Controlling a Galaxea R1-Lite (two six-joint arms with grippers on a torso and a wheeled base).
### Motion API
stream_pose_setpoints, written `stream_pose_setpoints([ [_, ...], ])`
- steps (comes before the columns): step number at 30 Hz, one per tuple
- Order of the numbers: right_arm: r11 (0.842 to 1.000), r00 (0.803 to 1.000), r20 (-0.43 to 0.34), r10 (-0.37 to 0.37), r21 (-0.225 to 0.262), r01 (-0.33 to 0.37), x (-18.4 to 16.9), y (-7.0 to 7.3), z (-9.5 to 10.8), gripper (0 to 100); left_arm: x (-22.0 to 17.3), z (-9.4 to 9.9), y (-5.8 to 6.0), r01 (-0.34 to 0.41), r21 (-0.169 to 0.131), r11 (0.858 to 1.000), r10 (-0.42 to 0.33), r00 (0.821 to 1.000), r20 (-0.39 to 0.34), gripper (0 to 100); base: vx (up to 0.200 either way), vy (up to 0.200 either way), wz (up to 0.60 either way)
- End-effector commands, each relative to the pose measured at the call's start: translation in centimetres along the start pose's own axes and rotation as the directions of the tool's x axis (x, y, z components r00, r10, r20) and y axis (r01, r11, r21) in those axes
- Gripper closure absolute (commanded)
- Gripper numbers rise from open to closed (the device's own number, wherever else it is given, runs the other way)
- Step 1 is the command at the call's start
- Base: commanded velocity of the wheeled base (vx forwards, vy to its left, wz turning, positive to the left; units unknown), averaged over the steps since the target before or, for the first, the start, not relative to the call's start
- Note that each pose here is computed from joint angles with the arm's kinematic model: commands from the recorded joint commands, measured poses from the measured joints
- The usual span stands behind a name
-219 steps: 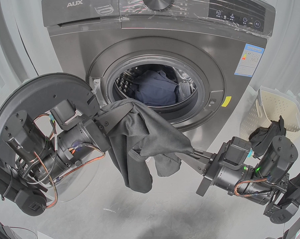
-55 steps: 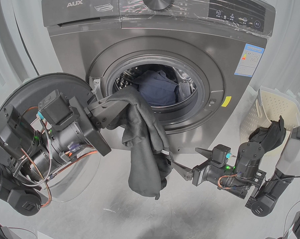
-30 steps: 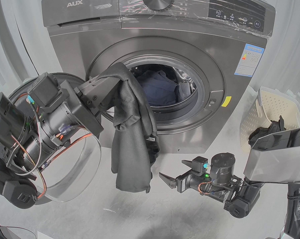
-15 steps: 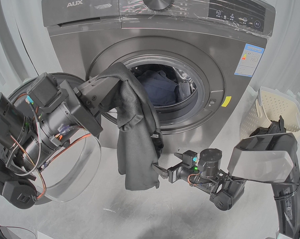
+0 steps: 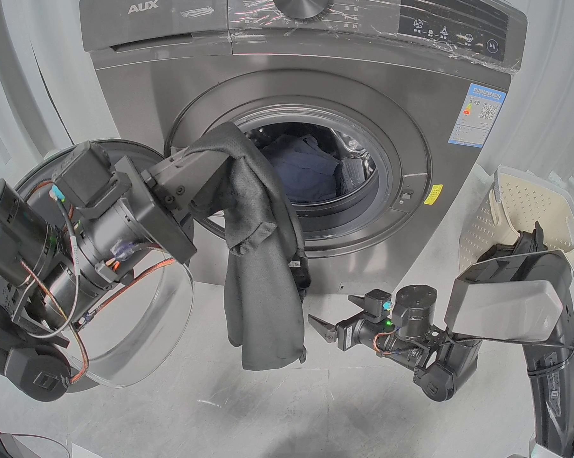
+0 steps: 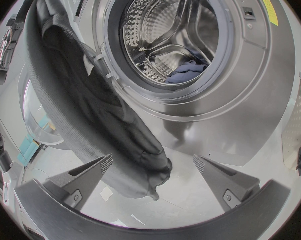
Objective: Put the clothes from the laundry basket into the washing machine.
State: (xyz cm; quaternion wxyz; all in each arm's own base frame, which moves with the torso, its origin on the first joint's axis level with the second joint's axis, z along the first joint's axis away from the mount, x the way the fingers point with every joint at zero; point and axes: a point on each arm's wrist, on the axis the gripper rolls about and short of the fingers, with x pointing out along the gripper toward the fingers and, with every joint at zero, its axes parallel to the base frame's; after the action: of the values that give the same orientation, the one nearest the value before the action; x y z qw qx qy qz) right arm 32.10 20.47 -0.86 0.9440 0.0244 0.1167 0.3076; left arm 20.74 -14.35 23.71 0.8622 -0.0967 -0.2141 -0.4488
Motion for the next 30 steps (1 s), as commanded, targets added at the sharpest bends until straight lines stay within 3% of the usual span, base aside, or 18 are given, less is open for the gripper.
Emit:
stream_pose_setpoints([
  [1, 1.0, 1.0, 0.021, -0.014, 0.0, 0.014, -0.2, -0.5, 0.9, 0, 0.0, -0.1, 0.0, 0.0, -0.002, 1.0, 0.0, 1.0, -0.003, 100, 0.0, 0.0, 0.0],
  [4, 1.0, 0.999, 0.04, -0.021, 0.001, 0.021, 0.5, -1.0, 1.0, 0, 0.0, -0.1, 0.0, 0.0, -0.002, 1.0, 0.0, 1.0, -0.003, 100, 0.0, 0.0, 0.0],
  [9, 1.0, 0.999, 0.034, -0.002, -0.003, 0.002, 1.7, -0.4, 0.0, 0, 0.0, -0.1, 0.0, 0.0, -0.002, 1.0, 0.0, 1.0, -0.004, 100, 0.0, 0.0, 0.0],
  [12, 0.999, 0.999, 0.019, 0.034, -0.01, -0.034, 2.1, 1.0, -0.8, 0, 0.0, -0.1, 0.0, 0.0, -0.001, 1.0, 0.0, 1.0, -0.001, 100, 0.0, 0.0, 0.0],
  [15, 0.999, 0.999, 0.018, 0.036, -0.01, -0.035, 2.1, 1.1, -0.9, 0, 0.0, 0.0, 0.0, 0.0, -0.001, 1.0, 0.0, 1.0, 0.001, 100, 0.0, 0.0, 0.0],
  [16, 0.998, 0.997, 0.053, 0.056, -0.018, -0.055, 3.3, 1.8, -0.7, 0, 0.0, -0.1, 0.0, 0.0, -0.003, 1.0, 0.0, 1.0, -0.001, 100, 0.0, 0.0, 0.0],
  [20, 0.998, 0.993, 0.103, 0.061, -0.023, -0.059, 4.6, 1.9, -0.1, 0, 0.0, 0.0, 0.0, 0.0, -0.004, 1.0, 0.0, 1.0, 0.0, 100, 0.0, 0.0, 0.0],
  [30, 0.996, 0.983, 0.158, 0.089, -0.044, -0.083, 5.7, 2.6, 0.7, 0, 0.0, 0.0, 0.0, 0.0, -0.004, 1.0, 0.0, 1.0, 0.0, 100, 0.0, 0.0, 0.0],
])
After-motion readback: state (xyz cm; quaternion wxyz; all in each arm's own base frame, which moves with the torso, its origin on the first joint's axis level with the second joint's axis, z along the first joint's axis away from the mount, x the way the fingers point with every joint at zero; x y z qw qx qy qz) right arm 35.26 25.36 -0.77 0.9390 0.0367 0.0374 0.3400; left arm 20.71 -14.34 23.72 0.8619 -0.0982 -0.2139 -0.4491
